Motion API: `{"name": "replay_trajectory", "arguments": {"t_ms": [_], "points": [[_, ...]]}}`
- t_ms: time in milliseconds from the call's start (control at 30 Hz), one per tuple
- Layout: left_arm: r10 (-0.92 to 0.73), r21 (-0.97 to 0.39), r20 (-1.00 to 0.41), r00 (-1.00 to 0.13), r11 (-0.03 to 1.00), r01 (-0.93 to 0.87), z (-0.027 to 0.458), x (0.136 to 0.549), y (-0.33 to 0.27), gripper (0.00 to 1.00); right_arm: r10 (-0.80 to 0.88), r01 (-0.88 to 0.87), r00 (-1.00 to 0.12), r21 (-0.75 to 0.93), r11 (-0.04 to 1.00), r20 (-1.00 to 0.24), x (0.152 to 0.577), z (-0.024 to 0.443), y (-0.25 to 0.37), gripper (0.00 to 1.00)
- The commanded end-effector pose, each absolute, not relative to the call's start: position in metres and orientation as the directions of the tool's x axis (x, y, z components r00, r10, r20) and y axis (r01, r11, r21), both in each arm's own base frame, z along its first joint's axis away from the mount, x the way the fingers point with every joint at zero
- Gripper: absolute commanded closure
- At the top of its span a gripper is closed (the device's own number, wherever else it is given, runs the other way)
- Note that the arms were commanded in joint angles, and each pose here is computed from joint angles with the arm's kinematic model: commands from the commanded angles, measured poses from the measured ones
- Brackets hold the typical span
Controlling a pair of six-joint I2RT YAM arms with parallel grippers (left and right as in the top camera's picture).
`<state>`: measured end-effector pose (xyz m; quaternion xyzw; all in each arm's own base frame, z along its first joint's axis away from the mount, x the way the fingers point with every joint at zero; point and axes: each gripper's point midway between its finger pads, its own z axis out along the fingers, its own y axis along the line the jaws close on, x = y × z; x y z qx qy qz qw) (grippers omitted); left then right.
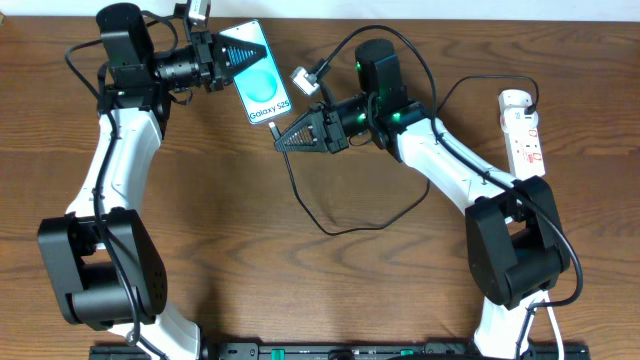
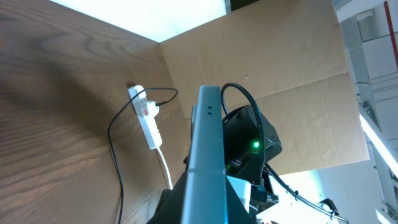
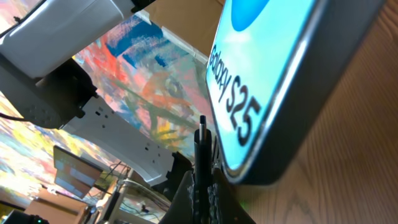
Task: Plug charger to phone and switch on socket
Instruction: 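Align the connector with the phone's bottom port using the right gripper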
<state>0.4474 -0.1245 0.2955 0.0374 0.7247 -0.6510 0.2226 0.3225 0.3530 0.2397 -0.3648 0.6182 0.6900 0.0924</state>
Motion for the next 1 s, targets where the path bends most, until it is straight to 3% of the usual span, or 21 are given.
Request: {"name": "replay_trajectory", "arguments": {"t_ms": [0,967], "points": [[-0.207,-0.912,-0.407,-0.889,0.134,0.387,0.3044,0.4415,-0.1252,0.93,-0.321,-0.568,-0.725,0.793,-0.22,-0.609,0.3269,0.2422,0.3476,0.99],[-0.202,-0.916,-0.4,-0.894,0.128,0.381,0.3048,0.4403,-0.1255,0.92,-0.308,-0.577,-0.731,0.792,-0.197,-0.609,0.3318,0.2403,0.3479,0.99]]}}
